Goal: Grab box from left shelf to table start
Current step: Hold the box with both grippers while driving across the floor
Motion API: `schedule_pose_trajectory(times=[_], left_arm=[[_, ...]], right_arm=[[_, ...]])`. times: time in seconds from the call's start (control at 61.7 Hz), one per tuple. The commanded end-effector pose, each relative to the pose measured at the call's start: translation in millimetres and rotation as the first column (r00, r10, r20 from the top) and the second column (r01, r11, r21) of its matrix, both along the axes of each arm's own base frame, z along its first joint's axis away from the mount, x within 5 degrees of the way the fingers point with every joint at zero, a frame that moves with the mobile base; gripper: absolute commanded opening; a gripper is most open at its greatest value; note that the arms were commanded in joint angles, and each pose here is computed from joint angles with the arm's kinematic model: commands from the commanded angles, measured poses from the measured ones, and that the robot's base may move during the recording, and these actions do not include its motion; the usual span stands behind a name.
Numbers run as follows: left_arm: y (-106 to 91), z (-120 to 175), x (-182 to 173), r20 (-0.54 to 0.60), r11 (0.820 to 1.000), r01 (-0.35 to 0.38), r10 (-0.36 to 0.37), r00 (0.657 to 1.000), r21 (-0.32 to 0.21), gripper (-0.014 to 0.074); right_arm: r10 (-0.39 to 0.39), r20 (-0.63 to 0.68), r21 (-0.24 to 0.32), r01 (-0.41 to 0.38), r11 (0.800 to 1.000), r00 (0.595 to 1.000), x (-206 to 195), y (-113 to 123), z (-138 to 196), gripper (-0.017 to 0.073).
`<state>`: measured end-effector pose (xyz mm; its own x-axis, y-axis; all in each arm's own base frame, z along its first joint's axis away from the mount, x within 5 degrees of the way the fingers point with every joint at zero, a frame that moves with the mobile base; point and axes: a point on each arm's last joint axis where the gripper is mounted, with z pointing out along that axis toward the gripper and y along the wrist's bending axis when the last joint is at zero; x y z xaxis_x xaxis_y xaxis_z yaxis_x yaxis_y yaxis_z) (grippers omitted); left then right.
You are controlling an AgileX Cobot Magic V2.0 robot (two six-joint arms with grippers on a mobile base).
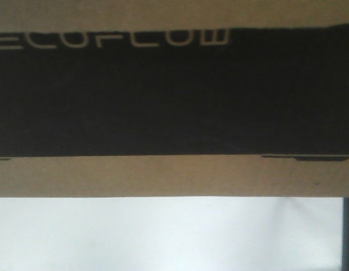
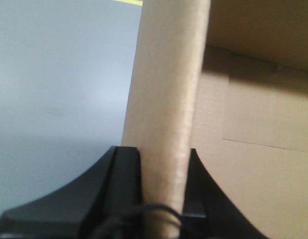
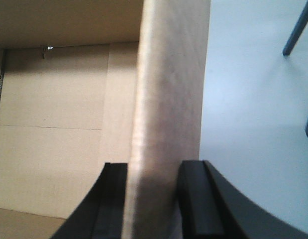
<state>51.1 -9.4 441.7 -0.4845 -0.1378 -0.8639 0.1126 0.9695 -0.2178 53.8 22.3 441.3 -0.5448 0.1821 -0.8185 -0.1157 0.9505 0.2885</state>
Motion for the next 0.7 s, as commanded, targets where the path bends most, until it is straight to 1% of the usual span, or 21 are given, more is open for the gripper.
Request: schedule_pose_trajectory(times=[0.0,0.681], left_arm=[[2.5,27.8,-5.9,0.213,0.993,-0.013,0.037,0.976,-0.116,-0.0085],[2.5,27.9,-5.9,0.213,0.993,-0.013,0.037,0.976,-0.116,-0.0085]], right_arm=[[-0.091,0.117,-0.072,0.099,0.992,0.989,4.4,-10.6,13.0,0.0026],[-0.090,0.111,-0.073,0.098,0.992,0.990,4.1,-10.6,12.5,0.0026]])
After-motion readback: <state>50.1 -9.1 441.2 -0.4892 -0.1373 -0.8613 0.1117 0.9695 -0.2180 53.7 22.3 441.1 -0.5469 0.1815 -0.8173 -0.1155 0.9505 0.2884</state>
